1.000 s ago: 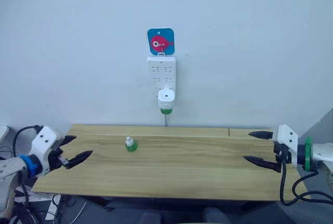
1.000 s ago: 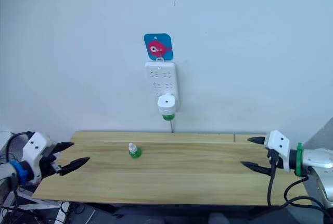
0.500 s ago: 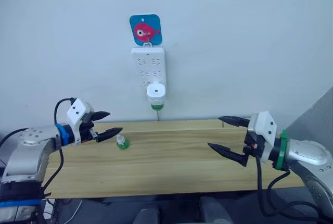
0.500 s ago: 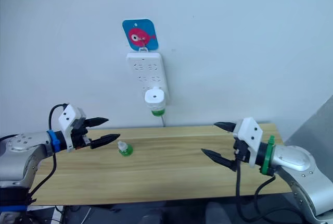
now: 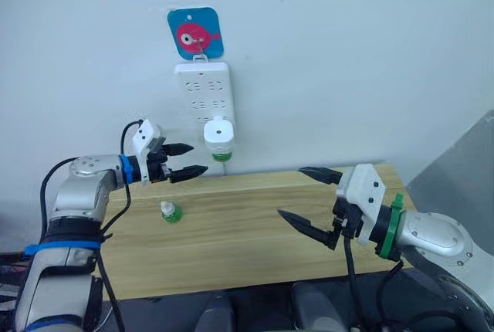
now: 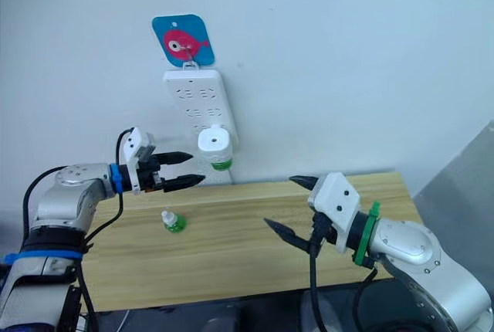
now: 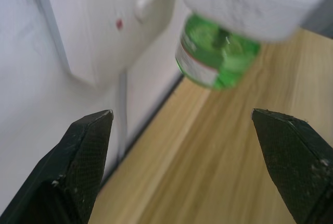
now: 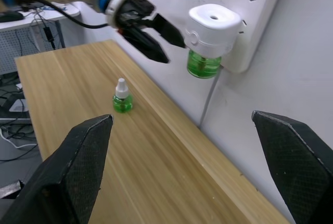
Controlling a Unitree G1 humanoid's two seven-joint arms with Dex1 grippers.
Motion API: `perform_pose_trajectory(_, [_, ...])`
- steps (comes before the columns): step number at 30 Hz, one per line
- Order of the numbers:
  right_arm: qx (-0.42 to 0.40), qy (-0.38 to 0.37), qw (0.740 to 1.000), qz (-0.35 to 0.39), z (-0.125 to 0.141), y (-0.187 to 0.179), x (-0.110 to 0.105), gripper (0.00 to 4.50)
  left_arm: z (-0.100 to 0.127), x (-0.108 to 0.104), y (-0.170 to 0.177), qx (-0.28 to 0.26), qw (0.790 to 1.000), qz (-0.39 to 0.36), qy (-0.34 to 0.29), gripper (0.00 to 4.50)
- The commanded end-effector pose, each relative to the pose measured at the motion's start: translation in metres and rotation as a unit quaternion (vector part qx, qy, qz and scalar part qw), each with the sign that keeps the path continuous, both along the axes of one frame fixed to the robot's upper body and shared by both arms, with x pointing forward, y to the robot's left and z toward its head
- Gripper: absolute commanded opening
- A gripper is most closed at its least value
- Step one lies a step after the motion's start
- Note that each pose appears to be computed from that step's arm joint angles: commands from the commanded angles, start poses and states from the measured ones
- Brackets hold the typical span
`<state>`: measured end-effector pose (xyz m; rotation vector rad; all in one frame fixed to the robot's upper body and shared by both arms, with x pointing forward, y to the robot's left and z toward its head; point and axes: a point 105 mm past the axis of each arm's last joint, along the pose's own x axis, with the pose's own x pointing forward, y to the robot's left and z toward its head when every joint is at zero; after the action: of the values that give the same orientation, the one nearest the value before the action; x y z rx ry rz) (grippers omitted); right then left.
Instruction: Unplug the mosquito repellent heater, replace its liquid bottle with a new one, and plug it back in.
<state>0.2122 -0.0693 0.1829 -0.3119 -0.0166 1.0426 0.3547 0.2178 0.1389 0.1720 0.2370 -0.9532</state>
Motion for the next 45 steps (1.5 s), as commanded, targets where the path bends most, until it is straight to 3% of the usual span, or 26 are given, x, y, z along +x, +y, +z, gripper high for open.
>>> perform_pose_trajectory(1, [0.007,-0.023,1.000,0.017,0.012,0.006,-0.009,4.50,0.016,0.004,0.002,-0.012,0.999,0.002,-0.030,4.46])
perform_pose_trajectory(16, [0.018,-0.039,0.999,0.019,0.019,0.015,-0.006,4.50,0.043,-0.008,0.022,-0.051,0.996,0.018,-0.077,4.46])
perform_pose_trajectory(23, [0.023,-0.041,0.999,0.024,0.020,0.021,-0.005,4.50,0.053,-0.001,0.023,-0.060,0.994,0.033,-0.088,4.46])
perform_pose_trajectory(33, [0.027,-0.042,0.998,0.022,0.021,0.024,-0.004,4.50,0.054,0.011,0.030,-0.045,0.991,0.061,-0.109,4.46])
perform_pose_trajectory(45, [0.027,-0.040,0.999,0.018,0.019,0.024,-0.006,4.50,0.049,0.014,0.009,-0.041,0.995,0.015,-0.092,4.46])
